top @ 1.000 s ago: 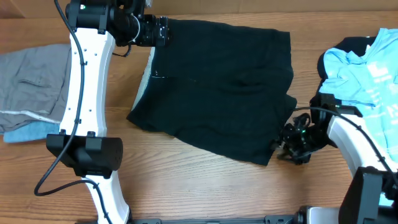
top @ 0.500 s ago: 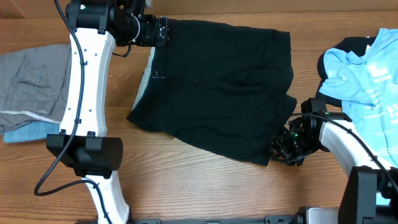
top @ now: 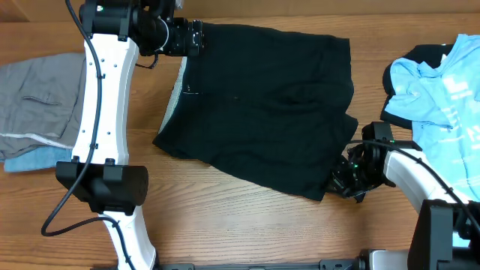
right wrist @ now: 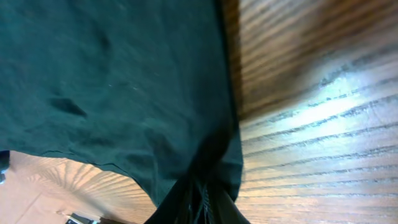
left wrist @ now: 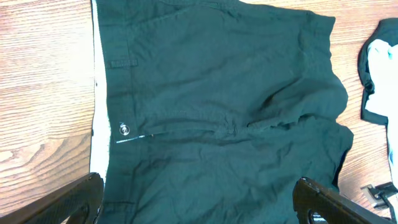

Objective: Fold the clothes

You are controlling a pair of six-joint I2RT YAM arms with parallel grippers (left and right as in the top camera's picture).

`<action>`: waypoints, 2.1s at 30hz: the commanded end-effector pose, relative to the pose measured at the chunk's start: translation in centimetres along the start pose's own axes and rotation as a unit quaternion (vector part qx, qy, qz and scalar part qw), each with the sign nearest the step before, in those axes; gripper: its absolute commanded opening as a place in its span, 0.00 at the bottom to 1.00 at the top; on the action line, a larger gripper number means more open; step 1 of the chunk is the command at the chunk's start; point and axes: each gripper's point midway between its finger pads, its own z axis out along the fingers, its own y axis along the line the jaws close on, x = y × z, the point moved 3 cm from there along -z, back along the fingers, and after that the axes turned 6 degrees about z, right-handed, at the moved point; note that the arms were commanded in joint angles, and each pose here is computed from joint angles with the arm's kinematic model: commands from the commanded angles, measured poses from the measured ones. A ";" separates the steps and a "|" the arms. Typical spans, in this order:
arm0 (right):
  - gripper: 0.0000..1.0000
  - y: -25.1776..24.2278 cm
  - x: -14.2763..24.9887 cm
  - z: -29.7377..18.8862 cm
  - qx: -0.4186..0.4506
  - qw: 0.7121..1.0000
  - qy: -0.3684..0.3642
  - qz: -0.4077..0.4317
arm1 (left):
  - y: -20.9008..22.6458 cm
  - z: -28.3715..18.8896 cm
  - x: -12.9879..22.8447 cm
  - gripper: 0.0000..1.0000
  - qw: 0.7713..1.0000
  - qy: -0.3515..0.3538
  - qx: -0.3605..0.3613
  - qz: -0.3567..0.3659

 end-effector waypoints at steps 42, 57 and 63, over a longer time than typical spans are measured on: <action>0.71 2.5 -3.4 -10.1 0.102 0.986 -0.116 -0.062 | 0.3 0.3 0.0 1.00 1.000 0.002 -0.003 0.003; 1.00 0.9 -8.8 -19.8 0.099 0.957 -0.272 0.028 | 0.3 0.3 0.0 1.00 1.000 0.002 -0.003 0.003; 1.00 0.4 -9.0 -20.0 0.098 0.956 -0.274 0.036 | 0.3 0.3 0.0 1.00 1.000 0.002 -0.003 0.003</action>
